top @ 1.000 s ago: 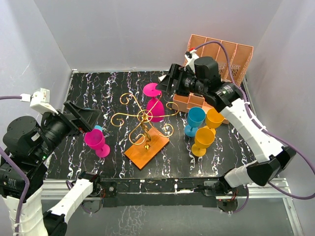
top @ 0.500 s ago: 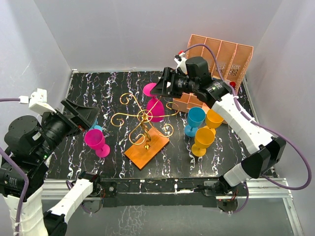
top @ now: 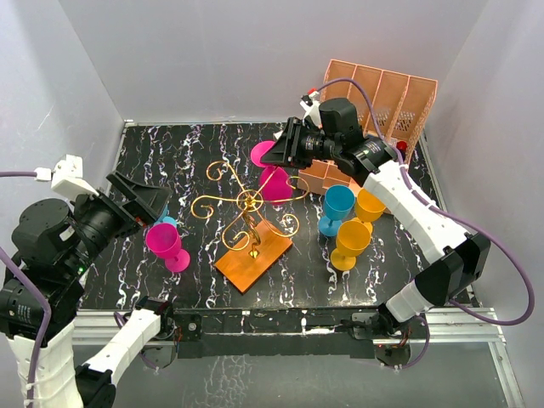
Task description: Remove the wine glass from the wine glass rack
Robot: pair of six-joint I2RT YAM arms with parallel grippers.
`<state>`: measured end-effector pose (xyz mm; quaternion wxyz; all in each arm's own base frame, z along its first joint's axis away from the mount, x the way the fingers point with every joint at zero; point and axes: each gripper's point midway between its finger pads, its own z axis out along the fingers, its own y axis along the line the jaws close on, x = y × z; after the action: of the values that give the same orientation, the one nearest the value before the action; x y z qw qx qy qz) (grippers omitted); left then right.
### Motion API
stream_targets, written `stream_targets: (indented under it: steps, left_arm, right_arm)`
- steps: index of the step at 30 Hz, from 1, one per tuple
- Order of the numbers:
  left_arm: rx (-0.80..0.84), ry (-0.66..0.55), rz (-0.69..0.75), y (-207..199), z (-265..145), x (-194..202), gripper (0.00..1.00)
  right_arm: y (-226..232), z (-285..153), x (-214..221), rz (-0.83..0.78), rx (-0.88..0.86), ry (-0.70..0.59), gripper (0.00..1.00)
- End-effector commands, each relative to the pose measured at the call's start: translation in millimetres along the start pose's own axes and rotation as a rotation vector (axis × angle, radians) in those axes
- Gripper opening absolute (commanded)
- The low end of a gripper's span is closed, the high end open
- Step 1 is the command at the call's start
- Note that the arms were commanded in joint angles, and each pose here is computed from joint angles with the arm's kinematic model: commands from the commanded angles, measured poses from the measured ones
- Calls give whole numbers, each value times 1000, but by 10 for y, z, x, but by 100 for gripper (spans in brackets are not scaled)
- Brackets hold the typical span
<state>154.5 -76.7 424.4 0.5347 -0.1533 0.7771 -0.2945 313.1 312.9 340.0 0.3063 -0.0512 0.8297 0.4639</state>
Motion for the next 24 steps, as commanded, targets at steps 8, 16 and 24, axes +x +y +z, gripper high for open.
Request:
stream_targets:
  steps: [8,16,24]
  left_arm:
    - [102,1,62,-118,-34,53,97]
    - [113,-5,77,-142,-71,35,97]
    - [123,15,77,-160,-49,63,97]
  right_arm:
    - [48,-147,-167,-70,26,-85,20]
    - [-14,-131,-241,-92,63,-107,50]
    - [-100,-97,-326,-103,108,-117,59]
